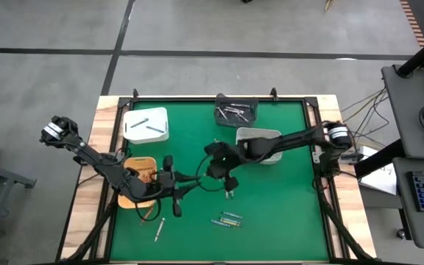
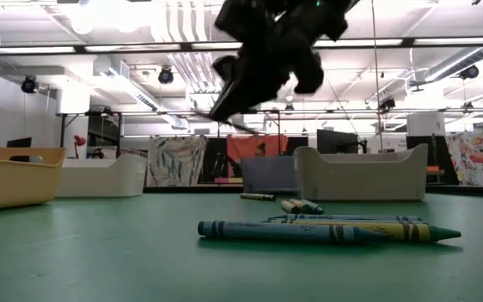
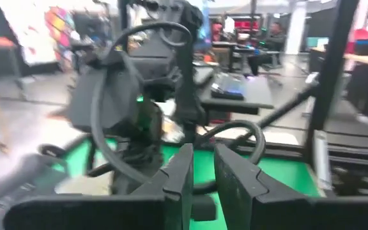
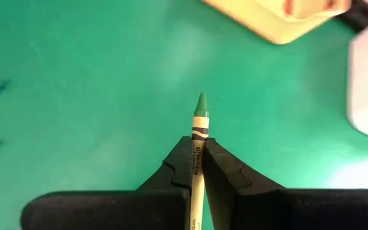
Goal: Sort crayons
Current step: Put the green crayon into the gray bin
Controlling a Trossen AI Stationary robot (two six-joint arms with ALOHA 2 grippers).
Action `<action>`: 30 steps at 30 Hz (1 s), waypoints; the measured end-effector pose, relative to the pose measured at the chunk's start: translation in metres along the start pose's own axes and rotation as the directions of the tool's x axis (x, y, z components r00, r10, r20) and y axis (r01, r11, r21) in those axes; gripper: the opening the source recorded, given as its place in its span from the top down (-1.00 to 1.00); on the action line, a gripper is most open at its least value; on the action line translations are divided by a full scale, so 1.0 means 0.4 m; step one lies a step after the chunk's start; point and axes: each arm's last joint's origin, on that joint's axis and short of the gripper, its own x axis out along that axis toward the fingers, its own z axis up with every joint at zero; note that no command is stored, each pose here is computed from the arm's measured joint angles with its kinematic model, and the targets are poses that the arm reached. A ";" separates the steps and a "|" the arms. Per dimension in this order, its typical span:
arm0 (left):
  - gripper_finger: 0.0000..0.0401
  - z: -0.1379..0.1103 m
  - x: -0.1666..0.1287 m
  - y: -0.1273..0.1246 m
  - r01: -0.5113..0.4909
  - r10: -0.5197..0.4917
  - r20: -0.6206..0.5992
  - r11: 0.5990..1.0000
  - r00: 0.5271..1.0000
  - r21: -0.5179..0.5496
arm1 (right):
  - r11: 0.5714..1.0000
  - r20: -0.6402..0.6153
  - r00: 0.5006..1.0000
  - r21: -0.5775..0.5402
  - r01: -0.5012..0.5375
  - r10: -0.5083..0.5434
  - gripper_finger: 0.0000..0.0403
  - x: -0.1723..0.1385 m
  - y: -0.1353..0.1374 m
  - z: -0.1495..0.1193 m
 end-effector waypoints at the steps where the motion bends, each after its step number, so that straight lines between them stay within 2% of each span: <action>1: 0.77 0.012 -0.002 0.003 -0.015 0.015 0.011 1.000 1.000 0.020 | 1.000 0.006 1.000 0.007 0.013 -0.013 0.94 -0.027 -0.011 0.004; 6: 0.77 0.077 -0.023 0.035 -0.055 0.049 0.046 0.988 0.998 0.146 | 0.990 0.033 0.991 0.068 0.127 -0.129 0.94 -0.181 -0.084 0.007; 11: 0.77 0.124 -0.046 0.107 -0.112 0.106 0.036 0.968 0.994 0.223 | 0.941 -0.034 0.963 0.205 0.269 -0.267 0.94 -0.296 -0.163 -0.050; 16: 0.77 0.136 -0.043 0.211 -0.210 0.225 -0.024 0.938 0.974 0.274 | 0.831 -0.101 0.916 0.393 0.395 -0.388 0.94 -0.377 -0.262 -0.141; 20: 0.77 0.134 -0.020 0.294 -0.199 0.230 -0.083 0.939 0.970 0.280 | 0.718 -0.198 0.890 0.531 0.450 -0.411 0.94 -0.388 -0.326 -0.235; 22: 0.77 0.130 -0.006 0.332 -0.205 0.242 -0.109 0.940 0.964 0.274 | 0.682 -0.230 0.890 0.576 0.451 -0.394 0.94 -0.389 -0.346 -0.274; 26: 0.77 0.116 0.018 0.395 -0.279 0.330 -0.150 0.917 0.932 0.286 | 0.651 -0.246 0.931 0.665 0.366 -0.272 0.94 -0.379 -0.347 -0.321; 30: 0.77 0.105 0.033 0.428 -0.323 0.385 -0.174 0.897 0.906 0.302 | 0.634 -0.228 0.972 0.744 0.211 -0.055 0.94 -0.378 -0.298 -0.325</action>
